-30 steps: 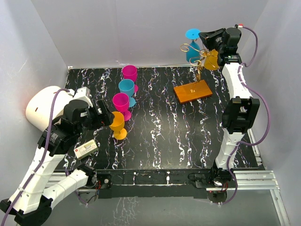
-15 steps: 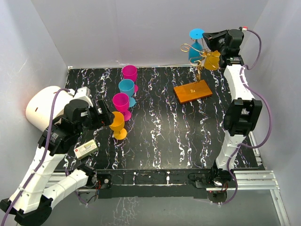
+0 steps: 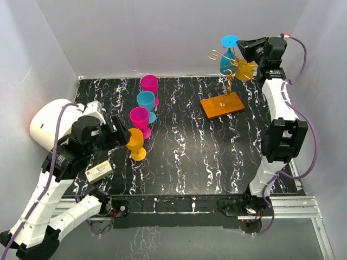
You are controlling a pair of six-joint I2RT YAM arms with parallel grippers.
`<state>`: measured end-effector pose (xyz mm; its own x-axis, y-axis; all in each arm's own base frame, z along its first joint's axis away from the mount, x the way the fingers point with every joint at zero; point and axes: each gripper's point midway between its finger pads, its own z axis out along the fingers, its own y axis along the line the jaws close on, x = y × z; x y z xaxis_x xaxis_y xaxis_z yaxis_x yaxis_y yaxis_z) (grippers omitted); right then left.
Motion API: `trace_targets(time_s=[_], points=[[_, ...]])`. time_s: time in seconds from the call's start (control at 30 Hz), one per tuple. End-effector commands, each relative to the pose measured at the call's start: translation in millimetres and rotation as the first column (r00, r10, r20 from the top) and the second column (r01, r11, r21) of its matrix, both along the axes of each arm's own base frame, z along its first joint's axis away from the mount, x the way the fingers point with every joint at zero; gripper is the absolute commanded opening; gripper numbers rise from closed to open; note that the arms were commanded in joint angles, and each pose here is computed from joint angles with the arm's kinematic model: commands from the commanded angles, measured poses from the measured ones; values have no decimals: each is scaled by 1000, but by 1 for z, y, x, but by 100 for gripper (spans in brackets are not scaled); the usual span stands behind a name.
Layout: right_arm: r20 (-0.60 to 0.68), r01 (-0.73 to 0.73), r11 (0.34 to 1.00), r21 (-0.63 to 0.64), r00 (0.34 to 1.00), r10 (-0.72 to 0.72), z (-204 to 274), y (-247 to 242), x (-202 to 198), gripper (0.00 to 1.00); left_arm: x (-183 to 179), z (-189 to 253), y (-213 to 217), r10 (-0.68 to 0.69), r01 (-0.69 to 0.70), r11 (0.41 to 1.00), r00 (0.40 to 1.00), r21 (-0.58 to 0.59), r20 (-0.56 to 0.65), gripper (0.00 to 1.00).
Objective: Take the wine glass off the wine glass rack
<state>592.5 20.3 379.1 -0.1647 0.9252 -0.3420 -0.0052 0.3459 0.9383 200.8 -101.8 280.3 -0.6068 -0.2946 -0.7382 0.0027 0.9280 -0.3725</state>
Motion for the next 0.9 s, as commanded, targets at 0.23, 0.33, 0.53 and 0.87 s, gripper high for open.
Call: trace_targets(time_s=[0.23,0.33,0.53,0.87], points=[[193,-51,998,-40,980,58,76,14,-54,0,-6,9,-2,-9,10,999,1000,-42,20,88],[186,-64,997,-38,980,70,74,17,-55,0,-7,10,-1,-7,8,999,1000,-45,22,88],[189,-91,995,-39,977,96,75,28,-53,0,-8,10,-1,-4,6,999,1000,-50,22,88],[162,-150,988,-40,975,155,61,66,-31,0,-11,10,2,1,0,999,1000,-48,21,88]])
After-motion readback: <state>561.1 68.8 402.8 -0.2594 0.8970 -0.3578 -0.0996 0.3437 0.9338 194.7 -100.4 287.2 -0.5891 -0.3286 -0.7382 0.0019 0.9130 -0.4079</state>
